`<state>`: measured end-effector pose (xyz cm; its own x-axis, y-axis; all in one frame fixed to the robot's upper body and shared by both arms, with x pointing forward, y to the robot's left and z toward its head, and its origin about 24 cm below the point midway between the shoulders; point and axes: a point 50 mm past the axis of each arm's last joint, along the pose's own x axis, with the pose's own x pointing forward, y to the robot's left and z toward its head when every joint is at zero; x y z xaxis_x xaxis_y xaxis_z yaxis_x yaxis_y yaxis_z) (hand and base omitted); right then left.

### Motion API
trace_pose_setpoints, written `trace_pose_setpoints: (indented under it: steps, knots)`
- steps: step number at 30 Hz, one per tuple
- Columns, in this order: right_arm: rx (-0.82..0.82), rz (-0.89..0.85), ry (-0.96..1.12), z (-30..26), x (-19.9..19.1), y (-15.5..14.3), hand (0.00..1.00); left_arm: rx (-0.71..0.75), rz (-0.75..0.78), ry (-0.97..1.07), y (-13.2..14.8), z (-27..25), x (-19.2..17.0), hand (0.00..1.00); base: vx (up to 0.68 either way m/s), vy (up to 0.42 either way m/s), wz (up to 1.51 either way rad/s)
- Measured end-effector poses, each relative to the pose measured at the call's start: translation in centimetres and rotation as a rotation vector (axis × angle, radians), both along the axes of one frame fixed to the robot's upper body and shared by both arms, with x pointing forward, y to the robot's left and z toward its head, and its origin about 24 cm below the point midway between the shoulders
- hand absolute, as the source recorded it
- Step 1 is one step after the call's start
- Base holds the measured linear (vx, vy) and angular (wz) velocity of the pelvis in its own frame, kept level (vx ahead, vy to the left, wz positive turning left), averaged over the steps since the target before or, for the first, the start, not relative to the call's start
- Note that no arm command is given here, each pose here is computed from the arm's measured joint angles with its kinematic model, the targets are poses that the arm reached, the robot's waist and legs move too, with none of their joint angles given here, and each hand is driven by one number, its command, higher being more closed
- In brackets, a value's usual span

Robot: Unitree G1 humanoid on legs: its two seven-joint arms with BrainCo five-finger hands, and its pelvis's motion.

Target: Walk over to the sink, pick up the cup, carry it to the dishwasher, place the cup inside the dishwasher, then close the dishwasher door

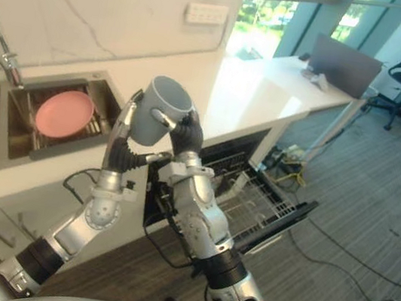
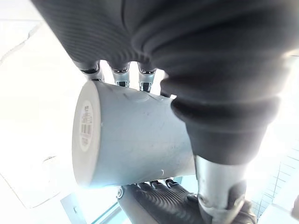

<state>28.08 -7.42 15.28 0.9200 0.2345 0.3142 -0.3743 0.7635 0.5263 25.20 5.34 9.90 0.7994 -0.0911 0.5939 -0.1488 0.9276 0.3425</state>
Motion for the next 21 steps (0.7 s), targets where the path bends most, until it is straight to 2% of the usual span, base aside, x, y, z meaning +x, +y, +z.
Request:
trace_pose_setpoints:
  steps: [5,7,10,11,13,15,18,19,20,21]
  knots:
    - [0.053,0.009,-0.09,1.1,0.0,-1.0,1.0,0.002,0.04,-0.015,0.5,0.0,-0.2,0.0,-0.04,-0.004,-0.03]
    - [0.148,-0.04,-0.195,3.1,-0.4,-2.4,1.0,-0.005,0.108,0.034,1.4,-1.0,-0.4,0.0,-0.04,-0.009,0.0]
    - [0.286,-0.176,-0.371,5.8,-1.5,-6.3,1.0,-0.025,0.259,0.09,4.1,-2.0,-0.2,0.0,0.0,0.0,0.0]
    - [0.315,-0.268,-0.406,5.8,-2.1,-8.5,1.0,-0.04,0.326,0.091,5.5,-2.0,0.0,0.0,0.0,0.0,0.0]
    - [0.322,-0.411,-0.409,4.6,-3.2,-12.2,1.0,-0.061,0.4,0.068,7.2,-1.5,0.0,0.0,0.0,0.0,0.0]
    - [0.279,-0.478,-0.393,3.6,-4.1,-14.0,1.0,-0.061,0.407,0.061,7.7,-1.1,-0.2,0.0,0.0,0.0,0.0]
    - [0.22,-0.486,-0.349,1.9,-5.0,-14.8,1.0,-0.067,0.314,0.108,7.4,-1.2,-0.7,0.0,-0.01,0.011,-0.04]
    - [0.2,-0.495,-0.329,1.3,-5.3,-15.1,1.0,-0.091,0.192,0.16,6.3,-1.5,-0.8,0.0,0.0,0.0,0.0]
    - [0.196,-0.505,-0.32,1.1,-5.4,-15.3,1.0,-0.1,0.139,0.184,5.9,-1.7,-0.9,0.0,0.0,0.0,0.0]
    - [0.175,-0.54,-0.315,0.8,-5.8,-15.9,1.0,-0.143,-0.003,0.254,5.1,-2.1,-1.2,0.0,0.0,0.0,0.0]
